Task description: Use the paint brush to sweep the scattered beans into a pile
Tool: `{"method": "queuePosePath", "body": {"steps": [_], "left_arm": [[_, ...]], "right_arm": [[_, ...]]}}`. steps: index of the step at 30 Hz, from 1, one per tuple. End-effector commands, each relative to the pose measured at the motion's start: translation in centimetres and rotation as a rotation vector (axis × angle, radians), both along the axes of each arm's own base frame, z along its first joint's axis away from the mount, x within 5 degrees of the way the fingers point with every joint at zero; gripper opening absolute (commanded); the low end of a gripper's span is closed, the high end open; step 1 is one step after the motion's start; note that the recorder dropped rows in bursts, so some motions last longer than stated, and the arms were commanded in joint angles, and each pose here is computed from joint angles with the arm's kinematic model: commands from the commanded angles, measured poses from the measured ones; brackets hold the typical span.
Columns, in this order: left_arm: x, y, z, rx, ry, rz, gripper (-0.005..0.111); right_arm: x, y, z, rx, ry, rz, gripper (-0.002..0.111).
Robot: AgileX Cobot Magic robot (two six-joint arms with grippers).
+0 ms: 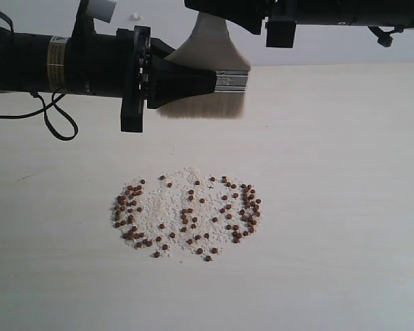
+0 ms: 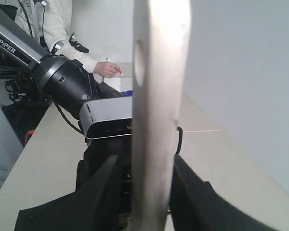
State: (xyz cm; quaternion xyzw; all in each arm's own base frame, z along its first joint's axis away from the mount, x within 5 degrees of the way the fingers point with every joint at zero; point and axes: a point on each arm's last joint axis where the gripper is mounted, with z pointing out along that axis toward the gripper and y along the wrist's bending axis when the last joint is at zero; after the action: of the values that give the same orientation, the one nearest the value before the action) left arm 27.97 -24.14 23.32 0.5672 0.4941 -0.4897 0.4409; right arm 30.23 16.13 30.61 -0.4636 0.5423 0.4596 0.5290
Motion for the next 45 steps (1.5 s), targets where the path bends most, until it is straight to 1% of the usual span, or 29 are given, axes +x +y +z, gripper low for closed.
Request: {"method": "queuePosePath", "body": {"steps": [1,8,15,23,25,26,31,34,40,45], "left_arm": [[0.0,-0.2,0.3,-0.029,0.006,0.000,0.000],[0.0,-0.2,0.3,-0.029,0.006,0.000,0.000],[0.0,-0.2,0.3,-0.034,0.008,0.005,0.000],[0.1,-0.2,0.4,-0.039,0.011,0.009,0.000],[0.1,-0.2,0.4,-0.040,0.011,0.009,0.000],[0.1,-0.2,0.4,-0.044,0.013,0.013,0.000],[0.2,-0.3,0.6,-0.059,0.021,0.025,0.000],[0.2,-0.3,0.6,-0.066,0.025,0.031,0.000],[0.2,-0.4,0.7,-0.070,0.027,0.033,0.000],[0.2,-0.4,0.7,-0.070,0.027,0.033,0.000]], "right_arm": [[-0.1,-0.3,0.3,0.010,-0.012,-0.007,0.047],[0.0,-0.5,0.3,0.010,-0.012,-0.012,0.048],[0.9,-2.5,0.5,0.020,0.034,-0.078,0.048],[0.9,-2.5,0.5,0.022,0.040,-0.078,0.047],[0.8,-2.4,0.5,0.023,0.046,-0.076,0.044],[0.8,-2.3,0.5,0.024,0.055,-0.072,0.040],[0.5,-1.8,0.5,0.029,0.084,-0.055,0.011],[0.2,-1.0,0.5,0.029,0.093,-0.030,0.001],[-0.9,1.0,0.5,0.024,0.074,0.037,0.000],[-1.0,1.2,0.5,0.022,0.060,0.044,0.000]]}}
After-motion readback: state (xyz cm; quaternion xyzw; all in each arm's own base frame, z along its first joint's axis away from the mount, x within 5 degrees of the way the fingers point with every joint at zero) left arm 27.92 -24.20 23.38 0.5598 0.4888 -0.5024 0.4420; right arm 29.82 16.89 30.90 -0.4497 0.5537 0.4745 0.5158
